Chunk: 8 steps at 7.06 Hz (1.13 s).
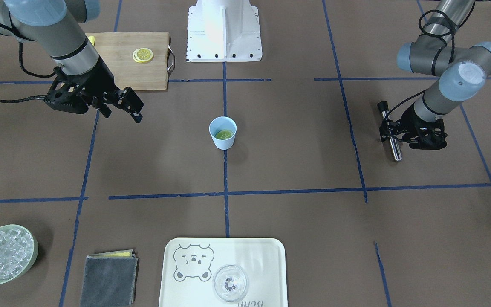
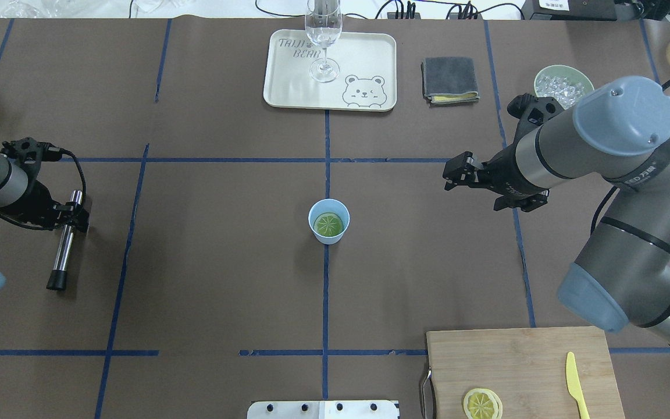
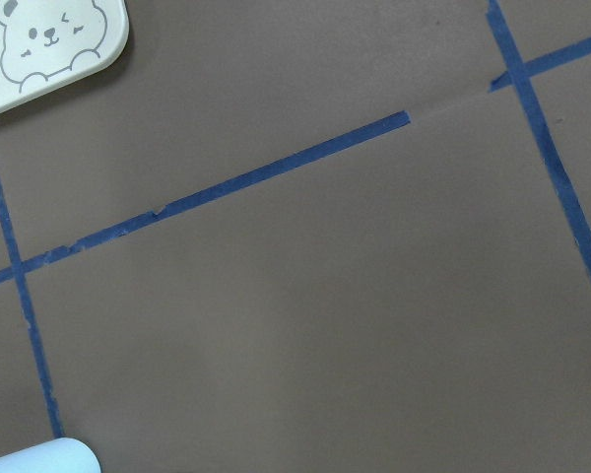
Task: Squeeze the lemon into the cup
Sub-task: 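Grasp the steel muddler upright with the left gripper, then lift the muddler and carry it over the blue cup with the left gripper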
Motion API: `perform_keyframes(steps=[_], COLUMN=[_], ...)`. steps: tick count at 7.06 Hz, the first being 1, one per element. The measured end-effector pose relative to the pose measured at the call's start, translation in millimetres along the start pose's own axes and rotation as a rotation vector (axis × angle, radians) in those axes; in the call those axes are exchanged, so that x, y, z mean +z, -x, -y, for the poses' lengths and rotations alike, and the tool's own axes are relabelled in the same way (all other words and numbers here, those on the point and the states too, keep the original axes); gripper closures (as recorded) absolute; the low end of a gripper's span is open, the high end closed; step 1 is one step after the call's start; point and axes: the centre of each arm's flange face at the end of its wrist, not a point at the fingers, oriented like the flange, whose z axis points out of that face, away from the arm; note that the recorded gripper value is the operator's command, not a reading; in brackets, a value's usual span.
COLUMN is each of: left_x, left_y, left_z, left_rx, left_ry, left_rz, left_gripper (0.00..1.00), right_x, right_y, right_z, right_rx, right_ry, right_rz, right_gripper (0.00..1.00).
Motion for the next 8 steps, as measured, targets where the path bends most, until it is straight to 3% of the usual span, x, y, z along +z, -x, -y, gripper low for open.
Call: perform_keyframes(steps=[1, 5, 7, 8], left_x=[1.3, -16.1, -59.0, -94.4], left_y=[-1.0, -26.0, -67.4, -102.3], left_z=[-0.6, 0.1, -1.2, 1.5], left_rx=[0.002, 0.037, 0.107, 0.16], left_ry=[0.002, -0.021, -0.086, -0.16], left_rz=[0.0, -0.032, -0.1, -0.146], left_gripper=[1.0, 1.0, 1.0, 1.0], right_x=[-0.1, -2.1, -4.7, -5.9], right_y=[0.4, 1.7, 2.4, 2.1], right_z=[-0.1, -1.1, -1.5, -1.6], right_rx=[0.001, 0.003, 0.001, -0.003], right_ry=[0.0, 0.0, -0.002, -0.003], right_rz=[0.001, 0.005, 0.01, 0.012], right_gripper=[0.0, 0.0, 0.0, 0.0])
